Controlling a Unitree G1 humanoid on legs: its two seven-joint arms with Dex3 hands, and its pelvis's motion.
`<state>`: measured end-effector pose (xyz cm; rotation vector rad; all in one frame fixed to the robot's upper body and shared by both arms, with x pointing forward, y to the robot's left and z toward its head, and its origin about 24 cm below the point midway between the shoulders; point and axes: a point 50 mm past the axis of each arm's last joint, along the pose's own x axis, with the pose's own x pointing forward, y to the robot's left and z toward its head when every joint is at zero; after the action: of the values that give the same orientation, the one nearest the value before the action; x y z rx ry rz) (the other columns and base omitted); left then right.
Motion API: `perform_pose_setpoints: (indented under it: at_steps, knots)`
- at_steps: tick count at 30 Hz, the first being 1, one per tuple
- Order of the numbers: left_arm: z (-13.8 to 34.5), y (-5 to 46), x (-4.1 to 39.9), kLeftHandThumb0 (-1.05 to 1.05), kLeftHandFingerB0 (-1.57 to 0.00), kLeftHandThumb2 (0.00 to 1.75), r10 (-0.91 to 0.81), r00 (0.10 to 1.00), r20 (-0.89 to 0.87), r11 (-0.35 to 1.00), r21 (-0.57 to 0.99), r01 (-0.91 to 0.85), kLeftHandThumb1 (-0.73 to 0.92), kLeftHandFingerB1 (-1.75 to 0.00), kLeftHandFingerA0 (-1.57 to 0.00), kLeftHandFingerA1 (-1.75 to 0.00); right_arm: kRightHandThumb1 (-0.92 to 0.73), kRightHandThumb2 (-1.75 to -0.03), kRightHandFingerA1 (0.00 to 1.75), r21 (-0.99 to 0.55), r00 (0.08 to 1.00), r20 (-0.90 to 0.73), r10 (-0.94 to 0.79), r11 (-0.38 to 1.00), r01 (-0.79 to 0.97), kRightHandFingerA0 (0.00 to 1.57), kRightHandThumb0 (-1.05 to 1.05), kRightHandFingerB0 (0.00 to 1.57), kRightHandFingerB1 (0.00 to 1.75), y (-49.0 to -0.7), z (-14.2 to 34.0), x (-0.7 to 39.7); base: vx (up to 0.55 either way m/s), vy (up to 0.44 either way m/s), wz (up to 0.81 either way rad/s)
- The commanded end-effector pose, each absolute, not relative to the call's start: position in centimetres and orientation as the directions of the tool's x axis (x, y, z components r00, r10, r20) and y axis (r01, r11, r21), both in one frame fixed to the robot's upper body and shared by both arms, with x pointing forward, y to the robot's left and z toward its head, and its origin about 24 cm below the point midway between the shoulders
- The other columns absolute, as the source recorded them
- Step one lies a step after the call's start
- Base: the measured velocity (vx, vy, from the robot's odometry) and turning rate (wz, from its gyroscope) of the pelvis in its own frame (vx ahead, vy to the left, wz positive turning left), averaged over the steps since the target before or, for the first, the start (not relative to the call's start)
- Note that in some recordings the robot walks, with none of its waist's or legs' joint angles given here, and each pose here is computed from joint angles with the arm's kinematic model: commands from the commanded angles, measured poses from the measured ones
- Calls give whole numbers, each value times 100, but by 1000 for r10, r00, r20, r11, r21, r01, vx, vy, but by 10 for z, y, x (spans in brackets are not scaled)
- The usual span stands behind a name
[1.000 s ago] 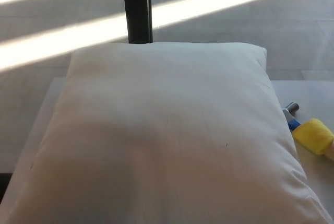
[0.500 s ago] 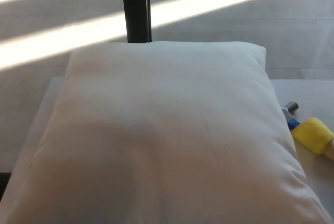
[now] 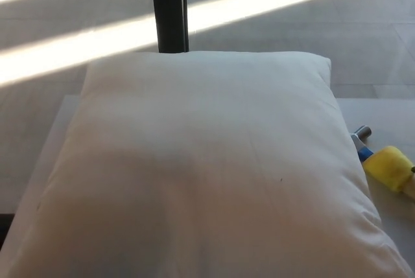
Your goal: A hammer is kept on the right hand side and a pillow is kept on the left hand side on the desk infront of the robot and the robot uses its right hand to pick up the hammer and makes a downward swinging motion to hit the pillow
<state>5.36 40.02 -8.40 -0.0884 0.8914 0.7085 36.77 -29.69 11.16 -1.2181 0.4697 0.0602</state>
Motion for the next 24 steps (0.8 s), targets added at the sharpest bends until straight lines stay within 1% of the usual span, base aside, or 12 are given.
perform_pose_setpoints:
  at_steps: [1, 3, 5, 6, 10, 11, 13, 17, 18, 20, 21, 24]
  knots:
    - [-76, 409, 51, -59, -55, 62, 558, 430, -710, 779, 270, -566, 73, -49, -74, -59, -53, -88, 50, -915, 902, -361, -237, 275, -294, 12, -73, 21, 43, -296, 112, 372, 0, 0, 0]
    - [-76, 410, 52, -59, -58, 62, 566, 420, -710, 767, 267, -583, 71, -49, -76, -57, -54, -88, 51, -907, 887, -392, -246, 267, -326, 11, -74, 21, 43, -291, 100, 371, 0, 0, 0]
    - [-76, 410, 52, -60, -56, 62, 557, 426, -713, 780, 272, -563, 74, -48, -73, -58, -54, -88, 52, -905, 885, -399, -238, 255, -340, 12, -74, 21, 44, -288, 97, 371, 0, 0, 0]
    - [-75, 410, 53, -61, -61, 61, 563, 424, -709, 771, 267, -578, 71, -50, -78, -60, -53, -88, 52, -901, 881, -412, -230, 249, -356, 12, -74, 21, 43, -284, 91, 370, 0, 0, 0]
    - [-75, 410, 55, -60, -56, 62, 556, 435, -709, 785, 274, -556, 75, -48, -73, -59, -54, -90, 52, -891, 876, -439, -200, 221, -396, 11, -79, 20, 43, -272, 78, 369, 0, 0, 0]
    - [-76, 408, 55, -60, -61, 62, 559, 427, -711, 780, 276, -562, 74, -49, -75, -59, -54, -91, 51, -888, 874, -445, -195, 223, -402, 9, -79, 20, 43, -270, 76, 369, 0, 0, 0]
    - [-77, 408, 54, -61, -59, 62, 556, 430, -712, 784, 277, -556, 74, -48, -77, -57, -54, -92, 52, -882, 871, -458, -179, 213, -420, 8, -80, 19, 43, -263, 69, 368, 0, 0, 0]
    - [-75, 409, 54, -62, -61, 62, 555, 442, -705, 791, 282, -543, 74, -49, -75, -59, -53, -90, 52, -875, 862, -472, -187, 218, -432, 7, -78, 18, 43, -259, 63, 367, 0, 0, 0]
    - [-75, 408, 55, -62, -55, 63, 546, 453, -704, 802, 284, -525, 76, -47, -69, -57, -67, -60, 49, -871, 854, -480, -201, 228, -436, 9, -77, 25, 31, -259, 60, 366, 0, 0, 0]
    - [-75, 408, 55, -62, -55, 63, 542, 458, -704, 807, 285, -517, 76, -47, -69, -57, -67, -60, 49, -869, 850, -483, -208, 232, -437, 9, -77, 25, 31, -260, 60, 366, 0, 0, 0]
    - [-75, 408, 55, -62, -55, 62, 544, 458, -703, 799, 267, -539, 75, -48, -73, -61, -51, -89, 51, -861, 835, -499, -232, 239, -449, 5, -78, 16, 43, -260, 54, 363, 0, 0, 0]
    - [-76, 408, 55, -64, -60, 62, 551, 443, -708, 798, 290, -529, 74, -47, -76, -58, -50, -85, 54, -859, 823, -506, -258, 233, -456, 6, -77, 13, 40, -262, 47, 360, 0, 0, 0]
